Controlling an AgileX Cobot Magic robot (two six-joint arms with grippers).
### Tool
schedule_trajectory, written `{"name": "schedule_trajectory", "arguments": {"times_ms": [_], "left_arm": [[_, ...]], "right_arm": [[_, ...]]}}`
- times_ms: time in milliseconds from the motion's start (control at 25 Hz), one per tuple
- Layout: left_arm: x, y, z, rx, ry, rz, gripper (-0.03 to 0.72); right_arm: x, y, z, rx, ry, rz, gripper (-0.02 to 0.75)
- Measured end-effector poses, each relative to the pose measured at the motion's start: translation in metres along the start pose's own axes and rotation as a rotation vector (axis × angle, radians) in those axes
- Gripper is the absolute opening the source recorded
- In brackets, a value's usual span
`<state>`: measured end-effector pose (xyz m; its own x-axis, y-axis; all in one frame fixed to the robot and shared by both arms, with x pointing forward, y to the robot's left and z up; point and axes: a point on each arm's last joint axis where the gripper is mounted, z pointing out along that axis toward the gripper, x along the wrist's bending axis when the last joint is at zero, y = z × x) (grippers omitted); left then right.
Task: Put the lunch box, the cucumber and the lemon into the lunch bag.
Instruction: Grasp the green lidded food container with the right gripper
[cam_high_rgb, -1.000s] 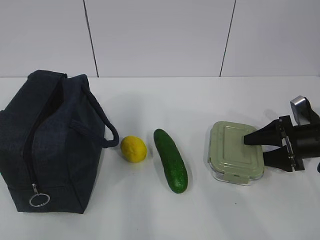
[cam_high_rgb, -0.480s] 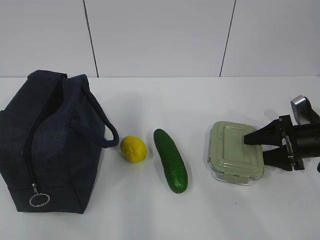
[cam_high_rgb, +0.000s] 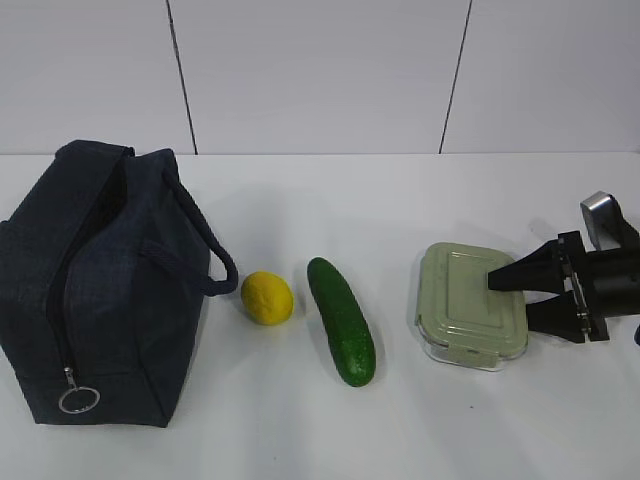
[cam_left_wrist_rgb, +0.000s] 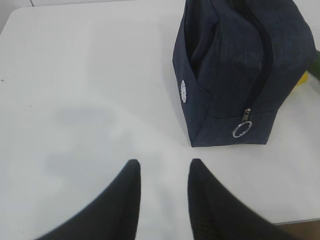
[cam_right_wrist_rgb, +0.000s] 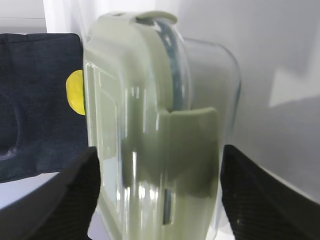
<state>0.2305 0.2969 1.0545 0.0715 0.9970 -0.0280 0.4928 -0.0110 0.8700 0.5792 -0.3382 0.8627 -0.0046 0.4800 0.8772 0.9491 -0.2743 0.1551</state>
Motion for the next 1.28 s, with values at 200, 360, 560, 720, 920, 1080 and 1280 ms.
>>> {"name": "schedule_trajectory", "arguments": {"times_ms": [200,360,560,720,920,1080,1280], "left_arm": [[0.0000,0.0000,0.0000,0.000,0.000,0.000,0.239],[0.0000,0.0000,0.0000,0.000,0.000,0.000,0.239],[0.0000,0.0000,0.0000,0.000,0.000,0.000,0.239],[0.0000,0.0000,0.0000,0.000,0.000,0.000,0.239],[0.0000,0.0000,0.0000,0.000,0.000,0.000,0.239],[0.0000,0.0000,0.0000,0.000,0.000,0.000,0.239],[0.0000,0.0000,0.0000,0.000,0.000,0.000,0.239]], "right_arm": [[0.0000,0.0000,0.0000,0.000,0.000,0.000,0.565],[-0.0012,-0.0004,0.0006,0.002,0.000,0.004,0.565],[-0.0017,-0.0006,0.0009,0.003,0.000,0.005,0.565],[-0.0017,-0.0006,0.0009,0.003,0.000,0.005,0.565],[-0.0017,-0.0006,0.0009,0.003,0.000,0.005,0.565],[-0.0017,-0.0006,0.0009,0.003,0.000,0.005,0.565],[0.0002,-0.0012,0.0046,0.014,0.000,-0.001,0.564]]}}
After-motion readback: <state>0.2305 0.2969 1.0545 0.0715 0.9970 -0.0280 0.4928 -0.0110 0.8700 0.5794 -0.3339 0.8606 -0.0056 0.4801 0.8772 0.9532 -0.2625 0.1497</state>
